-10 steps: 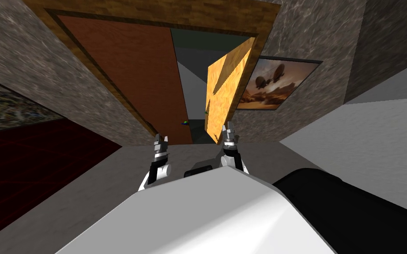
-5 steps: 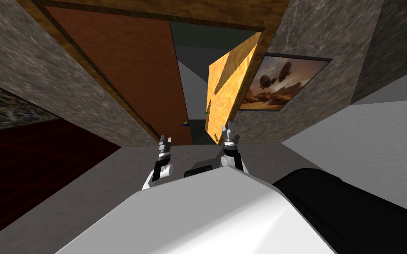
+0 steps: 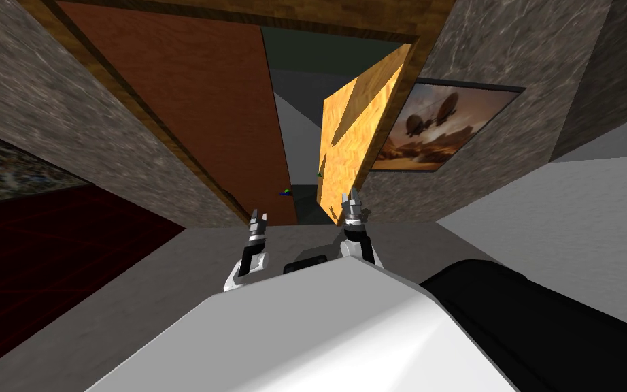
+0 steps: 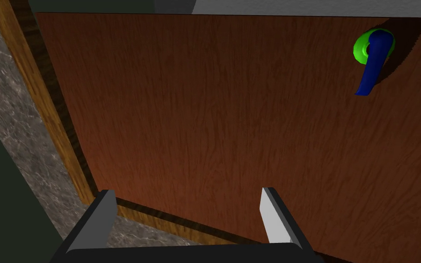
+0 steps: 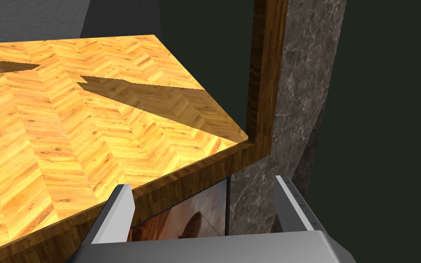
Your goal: Push the door open
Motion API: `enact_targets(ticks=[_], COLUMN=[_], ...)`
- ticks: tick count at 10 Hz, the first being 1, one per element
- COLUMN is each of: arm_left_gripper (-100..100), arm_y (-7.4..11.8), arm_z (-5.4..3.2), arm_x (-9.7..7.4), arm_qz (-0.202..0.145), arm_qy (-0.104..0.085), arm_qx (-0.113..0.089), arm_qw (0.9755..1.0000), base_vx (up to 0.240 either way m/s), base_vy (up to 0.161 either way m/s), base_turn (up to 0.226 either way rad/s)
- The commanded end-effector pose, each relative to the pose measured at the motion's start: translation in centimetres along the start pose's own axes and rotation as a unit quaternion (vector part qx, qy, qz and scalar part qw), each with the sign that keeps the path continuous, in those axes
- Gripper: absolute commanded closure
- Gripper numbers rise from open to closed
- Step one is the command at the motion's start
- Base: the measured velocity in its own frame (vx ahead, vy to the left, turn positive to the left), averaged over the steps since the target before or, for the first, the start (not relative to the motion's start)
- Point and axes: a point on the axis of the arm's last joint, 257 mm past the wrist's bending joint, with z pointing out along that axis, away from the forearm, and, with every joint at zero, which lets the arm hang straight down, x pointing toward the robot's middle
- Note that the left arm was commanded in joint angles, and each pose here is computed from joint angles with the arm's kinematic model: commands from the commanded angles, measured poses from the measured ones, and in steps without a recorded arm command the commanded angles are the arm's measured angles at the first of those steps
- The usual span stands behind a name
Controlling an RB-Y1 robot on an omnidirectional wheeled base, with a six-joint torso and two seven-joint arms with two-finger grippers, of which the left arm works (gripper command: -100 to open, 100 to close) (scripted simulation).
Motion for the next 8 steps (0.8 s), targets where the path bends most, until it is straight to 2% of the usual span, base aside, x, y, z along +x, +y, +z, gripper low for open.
enact_targets(ticks=[1, 8], arm_left_gripper=[-100, -100], arm_y=[1.3, 6.4], arm_z=[-0.18, -0.81], arm_x=[0.4, 2.0], arm_qz=[-0.001, -0.007], arm_qy=[0.004, 0.026], arm_qx=[-0.010, -0.054], arm_qw=[0.9999, 0.9982], base_vx=[0.052, 0.083], base_vy=[0.019, 0.015], base_turn=[0.005, 0.007])
